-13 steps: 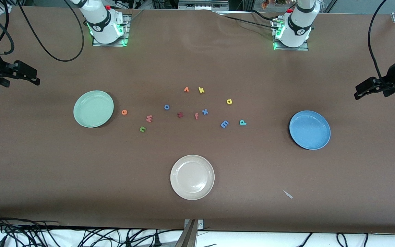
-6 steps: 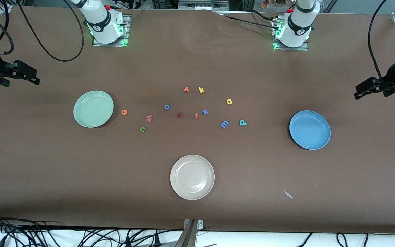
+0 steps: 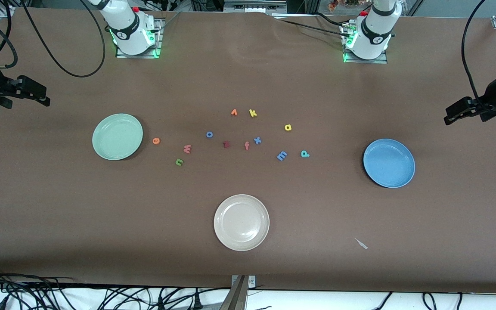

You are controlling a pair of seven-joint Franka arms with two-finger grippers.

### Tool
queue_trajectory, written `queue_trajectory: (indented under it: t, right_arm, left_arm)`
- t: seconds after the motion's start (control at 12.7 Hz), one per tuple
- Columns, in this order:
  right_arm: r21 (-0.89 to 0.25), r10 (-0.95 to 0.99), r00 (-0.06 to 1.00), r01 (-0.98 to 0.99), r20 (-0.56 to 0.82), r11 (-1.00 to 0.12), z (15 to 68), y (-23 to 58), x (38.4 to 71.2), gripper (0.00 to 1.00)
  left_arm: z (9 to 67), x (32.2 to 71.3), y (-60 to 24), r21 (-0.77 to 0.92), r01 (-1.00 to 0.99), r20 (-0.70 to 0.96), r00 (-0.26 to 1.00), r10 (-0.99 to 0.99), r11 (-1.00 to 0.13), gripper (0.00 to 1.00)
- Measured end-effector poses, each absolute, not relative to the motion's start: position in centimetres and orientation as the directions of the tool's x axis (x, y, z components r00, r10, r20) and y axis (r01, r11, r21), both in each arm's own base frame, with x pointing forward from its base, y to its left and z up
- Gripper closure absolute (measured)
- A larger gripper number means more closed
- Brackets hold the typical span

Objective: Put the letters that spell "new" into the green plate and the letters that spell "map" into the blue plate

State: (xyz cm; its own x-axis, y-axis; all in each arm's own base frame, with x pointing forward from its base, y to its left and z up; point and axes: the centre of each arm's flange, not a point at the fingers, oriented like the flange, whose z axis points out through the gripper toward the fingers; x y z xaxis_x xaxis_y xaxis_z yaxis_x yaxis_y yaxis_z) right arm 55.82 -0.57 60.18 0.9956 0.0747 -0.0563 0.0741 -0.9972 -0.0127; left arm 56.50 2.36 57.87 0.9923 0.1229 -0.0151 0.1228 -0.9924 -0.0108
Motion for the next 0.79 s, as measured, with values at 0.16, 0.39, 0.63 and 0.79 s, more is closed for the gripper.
queue_trajectory:
  t: [0.16,0.39,0.63,0.79]
  right_arm:
    - [-0.013,0.075,0.996,0.074,-0.057,-0.997,60.17,-0.58,55.81,0.0]
    - [-0.013,0.075,0.996,0.074,-0.058,-0.997,60.16,-0.58,55.8,0.0]
    - [-0.013,0.075,0.995,0.074,-0.061,-0.997,60.1,-0.58,55.77,0.0]
    - [-0.013,0.074,0.995,0.073,-0.067,-0.997,59.9,-0.64,55.74,0.0]
  left_arm:
    - [57.8,56.49,2.35,-0.011,0.123,-0.017,0.992,0.123,-0.992,0.0]
    - [57.77,56.48,2.35,-0.011,0.123,-0.017,0.992,0.123,-0.992,0.0]
    - [57.75,56.48,2.34,-0.011,0.123,-0.018,0.992,0.123,-0.992,0.0]
    - [57.74,56.49,2.16,-0.011,0.119,-0.018,0.993,0.12,-0.993,0.0]
